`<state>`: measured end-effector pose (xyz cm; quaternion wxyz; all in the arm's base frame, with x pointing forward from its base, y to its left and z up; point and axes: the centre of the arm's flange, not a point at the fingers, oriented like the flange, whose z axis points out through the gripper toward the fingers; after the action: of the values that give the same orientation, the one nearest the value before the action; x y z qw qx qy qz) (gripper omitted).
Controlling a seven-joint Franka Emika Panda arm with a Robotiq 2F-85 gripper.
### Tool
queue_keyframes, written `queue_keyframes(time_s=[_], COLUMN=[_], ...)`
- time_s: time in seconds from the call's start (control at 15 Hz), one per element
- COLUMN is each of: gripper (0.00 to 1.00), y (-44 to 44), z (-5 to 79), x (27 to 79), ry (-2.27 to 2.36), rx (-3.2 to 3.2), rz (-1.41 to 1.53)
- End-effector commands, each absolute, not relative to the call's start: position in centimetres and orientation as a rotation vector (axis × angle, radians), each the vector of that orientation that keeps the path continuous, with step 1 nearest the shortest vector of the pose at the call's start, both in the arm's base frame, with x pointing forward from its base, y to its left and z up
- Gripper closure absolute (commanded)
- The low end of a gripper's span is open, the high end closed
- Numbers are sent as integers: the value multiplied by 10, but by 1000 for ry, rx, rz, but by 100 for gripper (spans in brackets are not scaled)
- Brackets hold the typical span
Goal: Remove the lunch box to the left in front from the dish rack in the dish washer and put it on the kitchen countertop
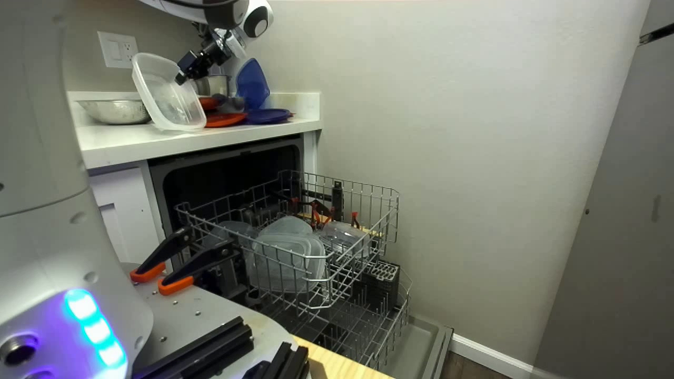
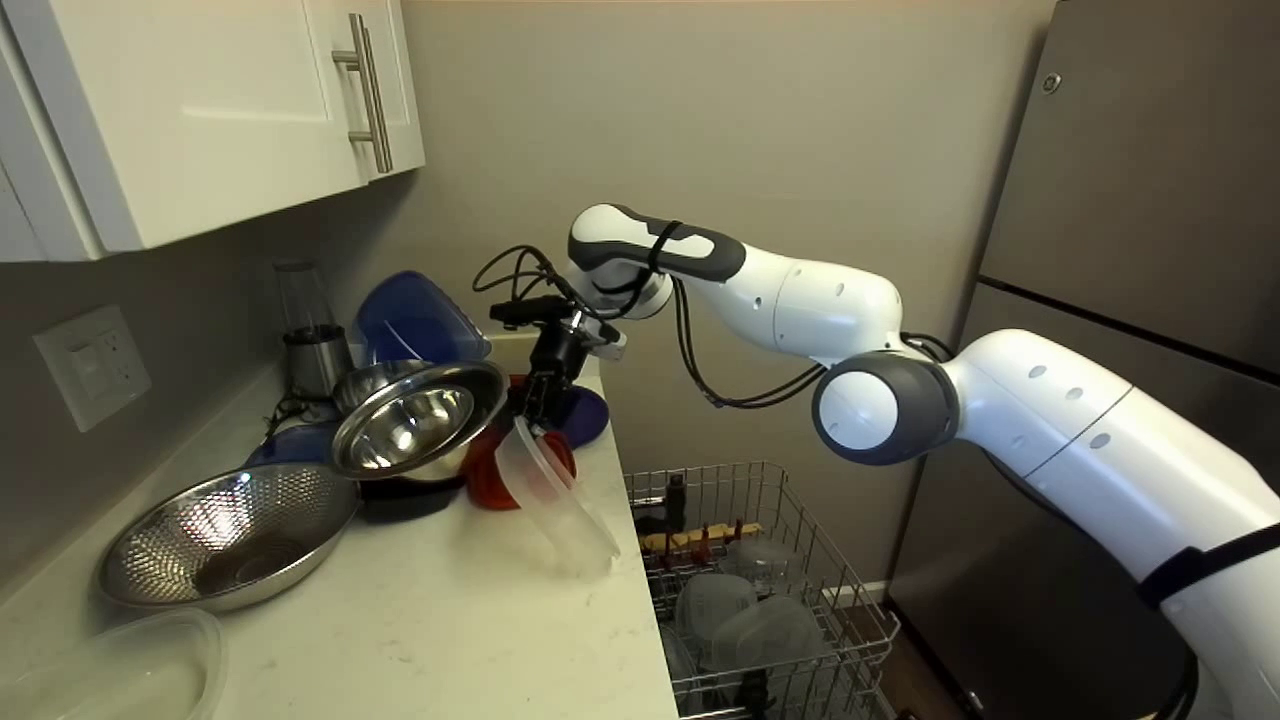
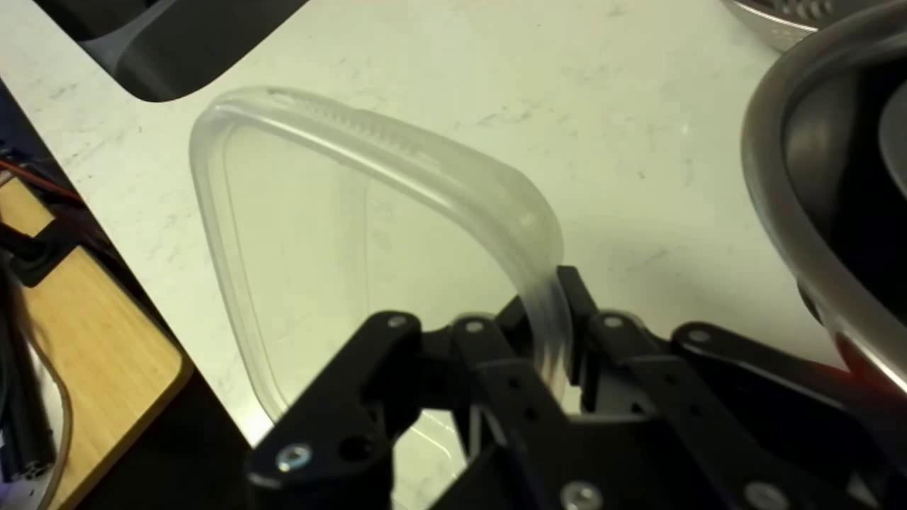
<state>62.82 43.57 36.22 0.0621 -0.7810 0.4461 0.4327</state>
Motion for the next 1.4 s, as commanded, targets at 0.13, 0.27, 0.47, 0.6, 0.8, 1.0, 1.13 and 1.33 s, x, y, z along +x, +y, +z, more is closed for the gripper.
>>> queue_keyframes(time_s=[0.13, 0.27, 0.47, 0.6, 0.8, 1.0, 1.13, 1.33], gripper=[98, 98, 98, 98, 98, 98, 98, 98], y=[448, 456, 469, 479, 492, 500, 504, 507], z=[389, 393, 391, 387, 381, 380, 379, 378], x=[655, 655, 652, 649, 645, 642, 642, 642], ry=[1272, 1274, 1305, 1307, 1299, 1283, 1268, 1271], rx=[-2464, -2507, -2576, -2615, -2652, -2661, -2657, -2649], rz=[1276, 1217, 1131, 1089, 1049, 1010, 974, 926])
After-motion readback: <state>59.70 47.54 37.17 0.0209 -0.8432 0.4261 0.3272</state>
